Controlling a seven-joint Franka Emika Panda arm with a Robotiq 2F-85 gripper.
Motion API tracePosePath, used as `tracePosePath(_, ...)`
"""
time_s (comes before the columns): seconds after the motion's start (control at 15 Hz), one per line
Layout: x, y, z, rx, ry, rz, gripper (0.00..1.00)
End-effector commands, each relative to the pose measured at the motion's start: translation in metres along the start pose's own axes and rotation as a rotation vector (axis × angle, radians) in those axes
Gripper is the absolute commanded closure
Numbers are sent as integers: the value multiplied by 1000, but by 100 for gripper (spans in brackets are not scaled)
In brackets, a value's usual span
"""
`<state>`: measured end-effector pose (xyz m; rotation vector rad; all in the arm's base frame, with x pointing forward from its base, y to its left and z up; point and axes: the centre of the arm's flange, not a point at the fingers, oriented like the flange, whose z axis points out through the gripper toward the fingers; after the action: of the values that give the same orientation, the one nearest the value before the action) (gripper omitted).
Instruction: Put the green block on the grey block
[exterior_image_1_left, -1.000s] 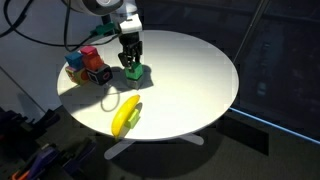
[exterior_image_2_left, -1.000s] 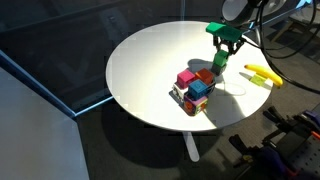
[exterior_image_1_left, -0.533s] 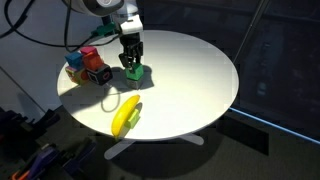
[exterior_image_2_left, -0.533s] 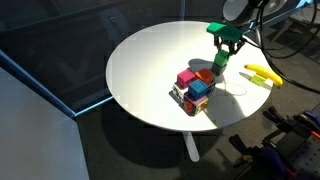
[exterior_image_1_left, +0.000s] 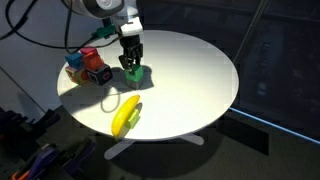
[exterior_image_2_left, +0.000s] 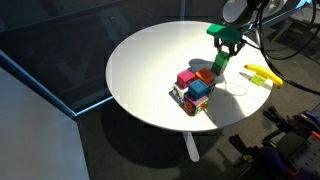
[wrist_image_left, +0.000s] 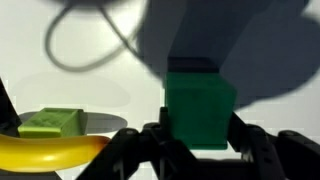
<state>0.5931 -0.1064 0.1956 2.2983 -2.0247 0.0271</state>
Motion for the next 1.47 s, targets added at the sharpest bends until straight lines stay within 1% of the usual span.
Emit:
tracePosePath(0.0,4,-1,-1,-5,-15,-3,26)
tracePosePath(0.27,4,0,-2,-12,-17,-3,0)
tracePosePath(0.67,2,5,-24,10,-21,-27,0)
tracePosePath(0.87,2,10,-39,30,-27,-75,0)
tracePosePath(1.07,0,18,-51,44,-25,-169,0)
tracePosePath(1.4,-3,41,-70,57,-20,-448,0)
